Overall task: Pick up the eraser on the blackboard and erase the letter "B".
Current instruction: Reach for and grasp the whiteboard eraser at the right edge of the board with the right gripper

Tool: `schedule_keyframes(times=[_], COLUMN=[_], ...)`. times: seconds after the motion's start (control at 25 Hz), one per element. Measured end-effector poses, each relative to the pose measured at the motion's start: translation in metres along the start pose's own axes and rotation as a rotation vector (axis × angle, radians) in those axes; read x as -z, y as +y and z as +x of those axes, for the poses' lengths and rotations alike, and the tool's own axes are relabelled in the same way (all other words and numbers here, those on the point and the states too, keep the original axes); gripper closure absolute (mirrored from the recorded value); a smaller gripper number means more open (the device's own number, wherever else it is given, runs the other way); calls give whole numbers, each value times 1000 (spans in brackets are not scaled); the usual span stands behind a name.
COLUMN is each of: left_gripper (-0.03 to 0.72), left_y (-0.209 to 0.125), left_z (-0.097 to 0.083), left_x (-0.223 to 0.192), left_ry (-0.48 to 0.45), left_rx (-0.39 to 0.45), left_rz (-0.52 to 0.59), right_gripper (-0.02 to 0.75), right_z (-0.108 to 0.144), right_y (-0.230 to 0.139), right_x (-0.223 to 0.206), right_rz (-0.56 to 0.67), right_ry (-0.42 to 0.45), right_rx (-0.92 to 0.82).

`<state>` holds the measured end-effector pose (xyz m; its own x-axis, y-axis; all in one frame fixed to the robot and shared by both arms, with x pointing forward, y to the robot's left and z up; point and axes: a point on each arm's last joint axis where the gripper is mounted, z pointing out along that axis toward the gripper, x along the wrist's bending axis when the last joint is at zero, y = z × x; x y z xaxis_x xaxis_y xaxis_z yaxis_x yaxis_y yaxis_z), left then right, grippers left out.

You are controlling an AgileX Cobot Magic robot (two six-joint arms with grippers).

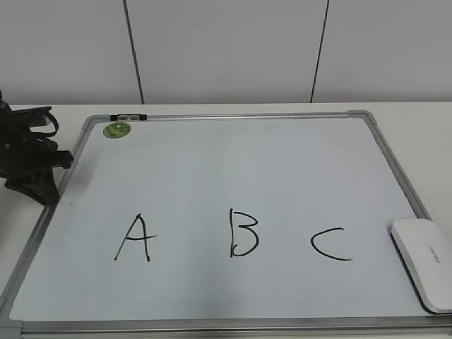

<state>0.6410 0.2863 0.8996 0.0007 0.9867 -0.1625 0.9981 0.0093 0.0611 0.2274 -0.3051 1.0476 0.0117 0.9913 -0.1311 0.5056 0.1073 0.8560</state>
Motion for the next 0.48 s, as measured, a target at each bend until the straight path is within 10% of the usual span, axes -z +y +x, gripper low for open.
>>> schedule_keyframes(times=[0.48], left_gripper=[675], left_y=[0], left_z=[0], left_x=[0], left_ry=[0], left_rx=[0], left_rz=[1], right_gripper=[147], right_z=[1], right_y=[9], right_x=[1], right_rz=[26], right_ry=[25], right_rx=[-11])
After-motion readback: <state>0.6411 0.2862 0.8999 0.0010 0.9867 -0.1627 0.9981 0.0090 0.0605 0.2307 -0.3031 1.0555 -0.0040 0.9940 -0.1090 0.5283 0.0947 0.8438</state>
